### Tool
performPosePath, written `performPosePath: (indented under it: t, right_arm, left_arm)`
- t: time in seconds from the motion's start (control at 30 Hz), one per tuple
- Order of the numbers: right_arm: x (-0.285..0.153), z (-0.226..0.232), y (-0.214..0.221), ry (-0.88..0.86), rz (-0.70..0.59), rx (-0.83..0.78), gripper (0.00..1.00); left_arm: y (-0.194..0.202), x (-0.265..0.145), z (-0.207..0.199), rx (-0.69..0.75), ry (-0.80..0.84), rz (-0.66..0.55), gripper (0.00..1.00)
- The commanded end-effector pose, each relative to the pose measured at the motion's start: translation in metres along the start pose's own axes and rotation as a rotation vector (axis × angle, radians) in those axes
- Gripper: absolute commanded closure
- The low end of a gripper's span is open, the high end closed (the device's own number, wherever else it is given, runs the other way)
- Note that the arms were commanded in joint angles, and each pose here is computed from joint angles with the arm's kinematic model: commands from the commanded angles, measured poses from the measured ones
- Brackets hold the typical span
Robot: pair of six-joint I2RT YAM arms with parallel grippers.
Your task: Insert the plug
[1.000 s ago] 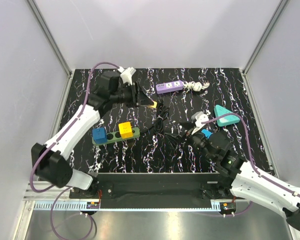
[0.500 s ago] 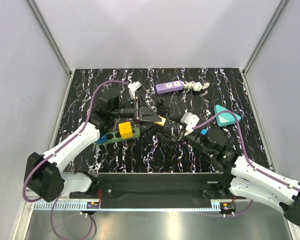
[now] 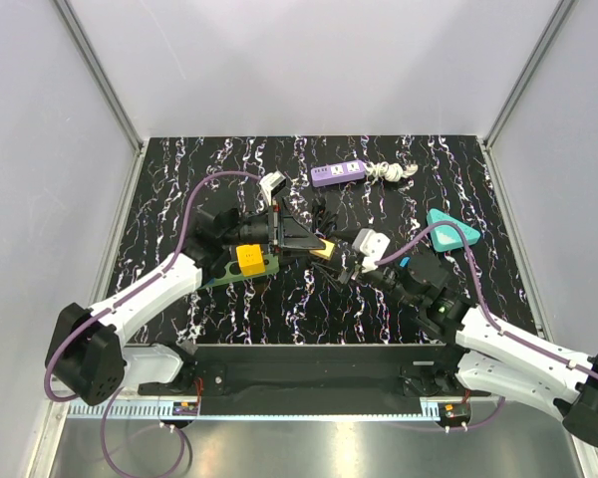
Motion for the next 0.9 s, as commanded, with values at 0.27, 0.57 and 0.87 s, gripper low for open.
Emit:
performPosePath:
  t: [0.27,0.57,0.87]
  right_arm:
    - [0.006,-0.006,-0.039,-0.005,-0.147,-0.029,0.21]
    - [0.012,-0.005,-0.038,-0.009,-0.146,-0.009,0.83]
    - [0.007,-0.017,-0.001,0.121,0.020,0.148,1.00]
  left_arm:
    - [0.013,-0.001,-0.007,0.015,0.057,0.038,1.00]
    - [0.020,-0.005,-0.008,0.003,0.089,0.048,0.93]
    - [0.008,-0.008,0.000,0.124,-0.003,0.029,0.12]
Point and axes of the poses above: each gripper's point midway between its finger pads, its own x axis out along the fingers, its own z axis along the line the jaws close on, y = z × x, the point moved 1 cm from there along -x, back along the fingers, and after that the axes turned 9 degrees about -x, right-handed, at the moved point
